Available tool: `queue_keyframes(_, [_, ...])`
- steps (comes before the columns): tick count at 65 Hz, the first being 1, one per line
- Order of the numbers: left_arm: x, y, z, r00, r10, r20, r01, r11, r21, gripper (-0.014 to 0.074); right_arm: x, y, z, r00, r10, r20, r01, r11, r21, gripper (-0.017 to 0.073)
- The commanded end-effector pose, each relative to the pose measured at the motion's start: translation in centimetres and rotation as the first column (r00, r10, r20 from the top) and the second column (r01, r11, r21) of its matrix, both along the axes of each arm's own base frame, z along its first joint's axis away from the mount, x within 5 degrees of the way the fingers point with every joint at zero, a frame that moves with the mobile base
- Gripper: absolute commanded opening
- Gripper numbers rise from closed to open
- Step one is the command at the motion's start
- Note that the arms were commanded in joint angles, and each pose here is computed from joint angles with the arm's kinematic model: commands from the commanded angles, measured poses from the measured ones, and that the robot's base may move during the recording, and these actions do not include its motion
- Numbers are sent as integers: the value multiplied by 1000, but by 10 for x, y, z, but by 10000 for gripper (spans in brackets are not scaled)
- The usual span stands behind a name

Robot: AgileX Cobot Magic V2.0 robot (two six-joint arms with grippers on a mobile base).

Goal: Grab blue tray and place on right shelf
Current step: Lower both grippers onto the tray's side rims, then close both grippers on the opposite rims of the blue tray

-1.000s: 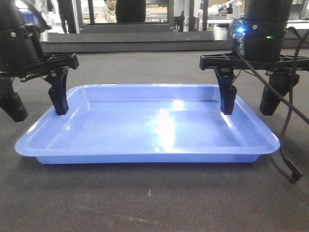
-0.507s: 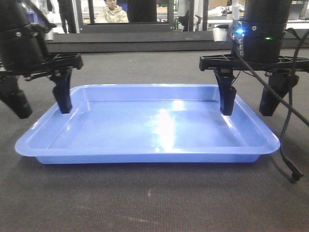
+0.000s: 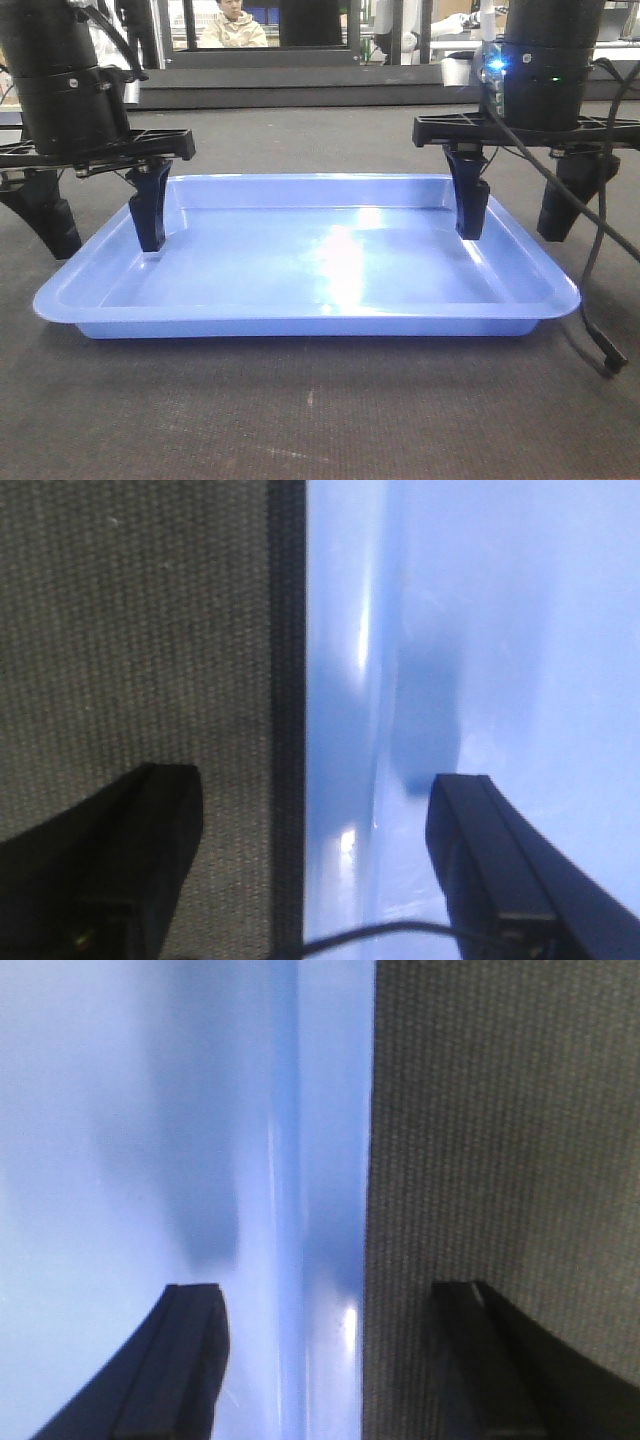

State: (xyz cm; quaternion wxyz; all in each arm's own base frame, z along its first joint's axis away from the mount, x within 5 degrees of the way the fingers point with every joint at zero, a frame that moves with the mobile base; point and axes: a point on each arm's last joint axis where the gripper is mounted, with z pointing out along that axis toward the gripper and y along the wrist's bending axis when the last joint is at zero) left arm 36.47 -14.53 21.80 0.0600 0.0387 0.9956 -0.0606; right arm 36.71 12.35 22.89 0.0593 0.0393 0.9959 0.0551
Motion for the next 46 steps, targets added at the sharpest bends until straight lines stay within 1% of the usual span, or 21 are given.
queue_keyframes(1, [-2,-3,29,997,4,75,-1,999,-34,382,-3,0,26,998,1,70,-3,1000,25,518])
queue_keyframes(13, [-2,-3,29,997,4,75,-1,999,-34,382,-1,0,22,998,1,64,-3,1000,23,518])
queue_keyframes(19, [-2,-3,29,997,4,75,-1,999,-34,382,1,1,13,999,0,35,0,1000,21,518])
queue_keyframes(24, [-2,-3,29,997,4,73,-1,999,-34,382,2,3,9,1000,-5,15,4,1000,31,518])
queue_keyframes(39, [-3,-3,29,998,-1,68,3,1000,-31,381,2,3,13,999,-7,38,5,999,39,513])
queue_keyframes(42, [-3,-3,29,998,-1,68,3,1000,-31,381,2,3,13,999,-7,41,5,999,40,493])
queue_keyframes(46, [-3,-3,29,998,-1,68,3,1000,-31,381,3,3,13,999,-7,45,5,999,41,444])
